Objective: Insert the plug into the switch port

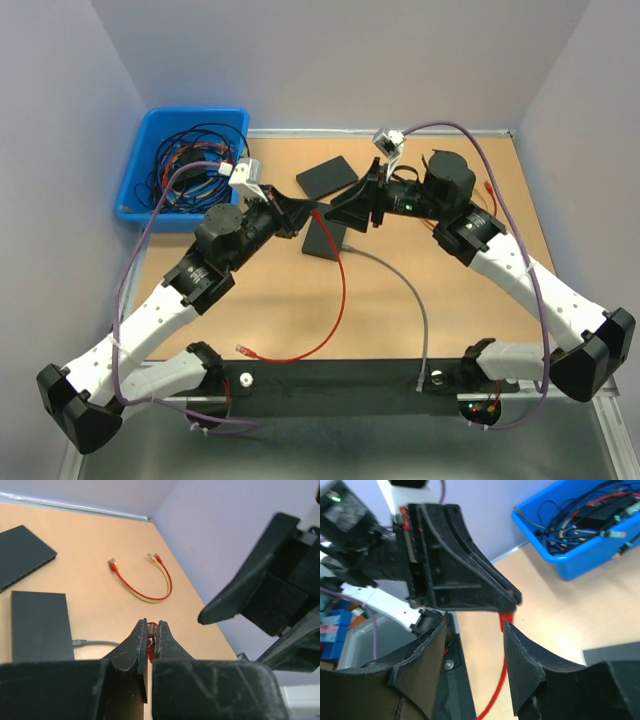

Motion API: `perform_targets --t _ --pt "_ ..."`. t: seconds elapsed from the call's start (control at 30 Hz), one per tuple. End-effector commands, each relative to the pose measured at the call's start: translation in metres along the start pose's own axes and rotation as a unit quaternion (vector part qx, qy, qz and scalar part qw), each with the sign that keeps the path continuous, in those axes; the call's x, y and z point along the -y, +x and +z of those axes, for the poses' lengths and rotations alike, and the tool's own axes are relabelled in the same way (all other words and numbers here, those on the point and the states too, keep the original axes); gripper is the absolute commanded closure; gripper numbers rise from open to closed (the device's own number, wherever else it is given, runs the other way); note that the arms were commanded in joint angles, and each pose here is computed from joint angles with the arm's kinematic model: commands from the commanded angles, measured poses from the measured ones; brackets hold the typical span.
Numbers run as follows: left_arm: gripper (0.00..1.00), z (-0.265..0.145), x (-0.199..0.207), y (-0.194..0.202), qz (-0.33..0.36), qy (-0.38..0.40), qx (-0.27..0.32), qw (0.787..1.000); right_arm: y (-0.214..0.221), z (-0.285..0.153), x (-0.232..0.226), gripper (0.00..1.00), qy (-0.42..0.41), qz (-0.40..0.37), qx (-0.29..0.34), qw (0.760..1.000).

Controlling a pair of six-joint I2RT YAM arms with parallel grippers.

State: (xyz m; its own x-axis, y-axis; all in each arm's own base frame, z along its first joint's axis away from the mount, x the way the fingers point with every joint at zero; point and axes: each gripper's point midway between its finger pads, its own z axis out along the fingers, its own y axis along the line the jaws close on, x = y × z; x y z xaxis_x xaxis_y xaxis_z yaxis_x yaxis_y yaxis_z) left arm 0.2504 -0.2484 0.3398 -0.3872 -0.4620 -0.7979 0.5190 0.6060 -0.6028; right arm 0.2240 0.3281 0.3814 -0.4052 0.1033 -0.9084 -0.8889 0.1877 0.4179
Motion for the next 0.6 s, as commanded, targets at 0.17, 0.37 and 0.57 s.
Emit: perform_targets --t 0.17,0.37,0.57 --pt "1.00 -0.002 0.003 -0.040 -0.068 -0.080 0.022 0.994 0.007 -0.005 0.033 0.49 0.130 -0.069 -0.053 0.988" --pt "1.00 0.003 0.005 -0.038 -0.082 -0.080 0.017 0.993 0.006 0.007 0.029 0.52 0.132 -0.072 -0.055 0.987" --pt "1.00 0.006 0.004 -0.031 -0.086 -0.080 0.010 0.993 0.016 0.026 0.027 0.55 0.133 -0.079 -0.068 0.986"
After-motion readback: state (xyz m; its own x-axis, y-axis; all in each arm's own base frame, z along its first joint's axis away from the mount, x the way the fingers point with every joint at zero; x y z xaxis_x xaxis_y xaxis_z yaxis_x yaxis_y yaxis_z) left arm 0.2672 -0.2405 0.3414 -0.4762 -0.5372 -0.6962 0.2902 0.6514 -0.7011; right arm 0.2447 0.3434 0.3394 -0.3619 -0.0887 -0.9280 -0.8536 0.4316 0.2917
